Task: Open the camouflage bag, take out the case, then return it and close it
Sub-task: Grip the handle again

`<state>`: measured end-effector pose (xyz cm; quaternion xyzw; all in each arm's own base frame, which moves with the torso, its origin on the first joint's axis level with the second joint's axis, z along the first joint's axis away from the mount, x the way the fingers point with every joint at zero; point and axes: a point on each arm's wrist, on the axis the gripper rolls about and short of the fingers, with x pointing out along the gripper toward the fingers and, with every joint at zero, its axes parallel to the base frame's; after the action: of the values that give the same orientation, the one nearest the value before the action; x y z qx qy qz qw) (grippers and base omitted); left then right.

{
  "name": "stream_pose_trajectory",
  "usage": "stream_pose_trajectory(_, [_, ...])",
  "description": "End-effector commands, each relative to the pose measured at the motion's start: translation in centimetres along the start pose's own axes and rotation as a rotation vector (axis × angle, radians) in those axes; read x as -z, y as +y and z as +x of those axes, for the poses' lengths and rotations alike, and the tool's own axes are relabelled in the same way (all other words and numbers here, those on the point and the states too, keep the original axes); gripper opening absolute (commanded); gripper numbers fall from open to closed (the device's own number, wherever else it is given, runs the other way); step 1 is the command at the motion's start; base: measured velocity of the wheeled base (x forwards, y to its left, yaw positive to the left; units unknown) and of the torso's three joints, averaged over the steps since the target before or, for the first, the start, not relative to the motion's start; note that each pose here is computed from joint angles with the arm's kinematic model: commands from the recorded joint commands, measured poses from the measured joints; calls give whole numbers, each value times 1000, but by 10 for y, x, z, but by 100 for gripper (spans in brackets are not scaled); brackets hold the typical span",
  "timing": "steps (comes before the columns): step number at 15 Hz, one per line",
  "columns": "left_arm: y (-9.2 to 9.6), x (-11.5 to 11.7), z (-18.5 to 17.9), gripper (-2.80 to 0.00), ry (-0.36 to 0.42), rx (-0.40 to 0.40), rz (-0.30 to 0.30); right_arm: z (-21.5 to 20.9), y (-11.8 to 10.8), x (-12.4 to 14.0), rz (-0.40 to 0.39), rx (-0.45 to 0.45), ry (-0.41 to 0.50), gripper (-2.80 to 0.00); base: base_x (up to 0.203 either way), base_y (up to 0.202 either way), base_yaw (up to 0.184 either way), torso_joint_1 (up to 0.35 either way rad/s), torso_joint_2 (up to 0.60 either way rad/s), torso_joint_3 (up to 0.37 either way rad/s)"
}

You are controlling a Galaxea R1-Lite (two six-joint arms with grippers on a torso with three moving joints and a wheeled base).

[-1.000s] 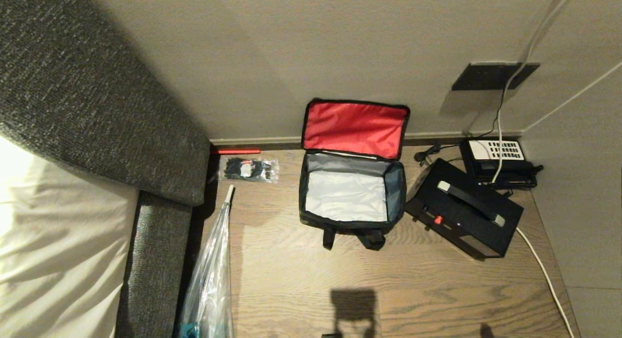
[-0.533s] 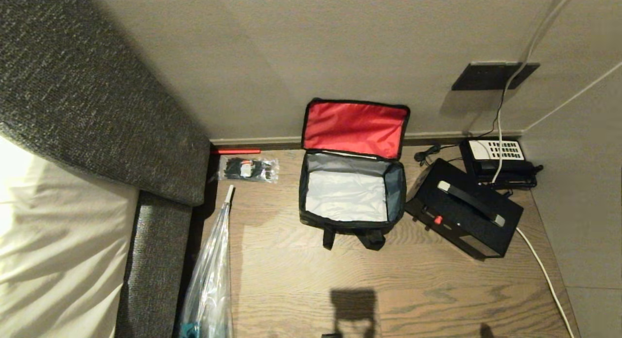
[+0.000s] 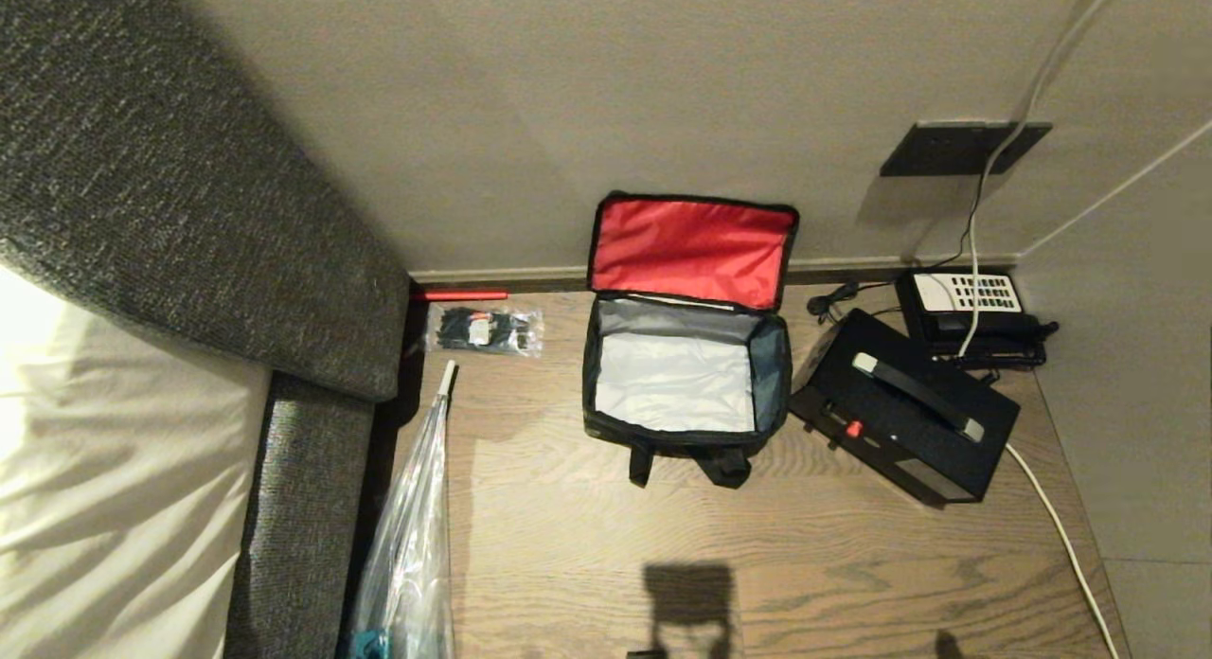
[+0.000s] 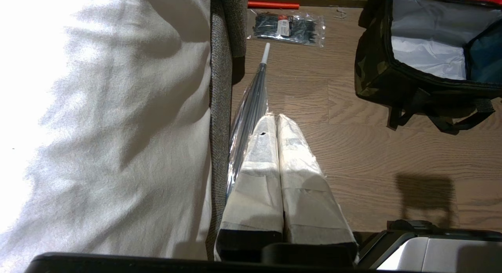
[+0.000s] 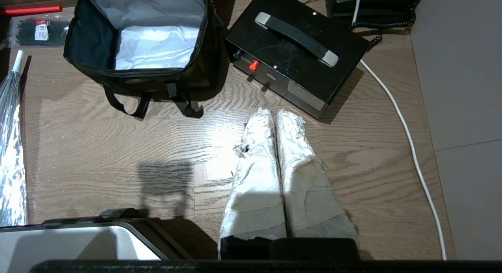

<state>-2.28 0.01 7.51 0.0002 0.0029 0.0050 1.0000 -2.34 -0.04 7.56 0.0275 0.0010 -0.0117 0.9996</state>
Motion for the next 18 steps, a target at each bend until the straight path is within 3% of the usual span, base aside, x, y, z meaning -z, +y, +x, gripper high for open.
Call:
stream_pose_trajectory(1, [0, 0, 0, -280, -1, -1, 1, 0, 0, 0, 0, -1, 4, -280, 0, 0, 0, 0, 0, 0])
stream_pose_trajectory(18, [0, 0, 0, -280, -3, -1, 0, 0, 0, 0, 0, -2, 4, -280, 0, 0, 0, 0, 0, 0])
